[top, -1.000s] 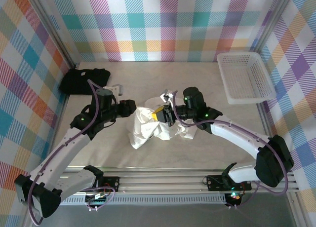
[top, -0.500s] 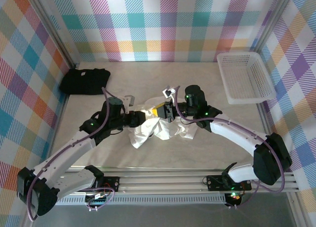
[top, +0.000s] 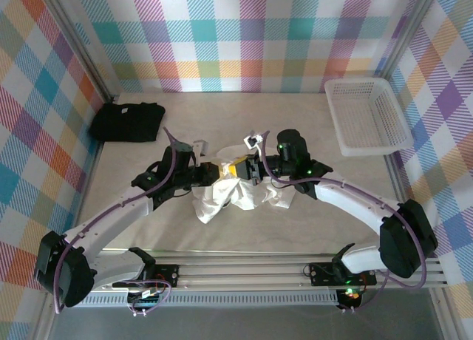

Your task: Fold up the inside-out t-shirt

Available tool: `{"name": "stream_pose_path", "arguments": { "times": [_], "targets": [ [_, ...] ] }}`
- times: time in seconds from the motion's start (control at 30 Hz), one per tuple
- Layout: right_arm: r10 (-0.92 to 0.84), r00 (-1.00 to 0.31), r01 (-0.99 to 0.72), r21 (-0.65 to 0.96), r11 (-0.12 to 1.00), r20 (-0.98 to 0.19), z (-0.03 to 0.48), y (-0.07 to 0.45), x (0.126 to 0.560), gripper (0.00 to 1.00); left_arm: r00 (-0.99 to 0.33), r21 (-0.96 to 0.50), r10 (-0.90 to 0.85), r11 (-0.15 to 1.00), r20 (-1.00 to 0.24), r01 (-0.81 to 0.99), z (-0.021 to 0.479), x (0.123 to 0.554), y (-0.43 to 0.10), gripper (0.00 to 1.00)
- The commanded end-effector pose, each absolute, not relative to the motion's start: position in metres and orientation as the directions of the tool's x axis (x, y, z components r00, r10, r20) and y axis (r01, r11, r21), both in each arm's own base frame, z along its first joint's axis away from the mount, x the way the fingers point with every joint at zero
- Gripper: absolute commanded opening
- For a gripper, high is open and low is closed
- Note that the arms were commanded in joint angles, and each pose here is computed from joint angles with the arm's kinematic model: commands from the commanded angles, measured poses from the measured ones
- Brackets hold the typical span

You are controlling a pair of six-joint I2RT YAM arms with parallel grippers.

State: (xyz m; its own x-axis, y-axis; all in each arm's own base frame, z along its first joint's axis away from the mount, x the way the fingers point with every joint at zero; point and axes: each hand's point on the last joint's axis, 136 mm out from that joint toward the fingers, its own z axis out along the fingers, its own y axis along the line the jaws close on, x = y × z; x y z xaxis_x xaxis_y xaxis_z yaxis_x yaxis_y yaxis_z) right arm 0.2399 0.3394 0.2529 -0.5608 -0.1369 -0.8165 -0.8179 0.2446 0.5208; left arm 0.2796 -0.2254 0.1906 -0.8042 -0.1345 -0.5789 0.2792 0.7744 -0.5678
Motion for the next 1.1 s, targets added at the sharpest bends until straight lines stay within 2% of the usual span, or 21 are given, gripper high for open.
{"name": "stream_pose_path", "arguments": {
  "times": [0.0,0.17,0.3,0.43,0.6,0.8,1.07],
  "targets": [
    [-0.149,-0.465,-0.868,0.416,0.271,-0.873,0.264,0.325,0.236,0.0,-0.741,-0.592,-0.165,0.72,-0.651,0.361,0.236,0.287,-0.231,0.0],
    [-0.224,-0.371,-0.89,0.276,0.364,-0.901,0.255,0.303,0.239,0.0,-0.744,-0.722,-0.241,0.543,-0.623,0.428,0.29,0.267,-0.224,0.0],
    [-0.266,-0.343,-0.9,0.235,0.366,-0.901,0.249,0.298,0.235,0.01,-0.782,-0.797,-0.258,0.413,-0.567,0.441,0.319,0.25,-0.22,0.0],
    [-0.268,-0.336,-0.911,0.238,0.337,-0.903,0.246,0.3,0.231,0.02,-0.812,-0.821,-0.224,0.357,-0.539,0.446,0.331,0.24,-0.221,0.0],
    [-0.271,-0.342,-0.912,0.248,0.327,-0.9,0.242,0.3,0.228,0.03,-0.807,-0.789,-0.209,0.443,-0.553,0.426,0.324,0.24,-0.207,0.0],
    [-0.189,-0.338,-0.927,0.292,0.235,-0.922,0.265,0.303,0.215,0.01,-0.761,-0.66,-0.252,0.694,-0.598,0.288,0.291,0.26,-0.169,0.0],
    [-0.102,-0.441,-0.896,0.431,0.105,-0.892,0.278,0.331,0.217,0.0,-0.755,-0.575,-0.269,0.8,-0.597,0.17,0.252,0.27,-0.146,0.01]
  ]
}}
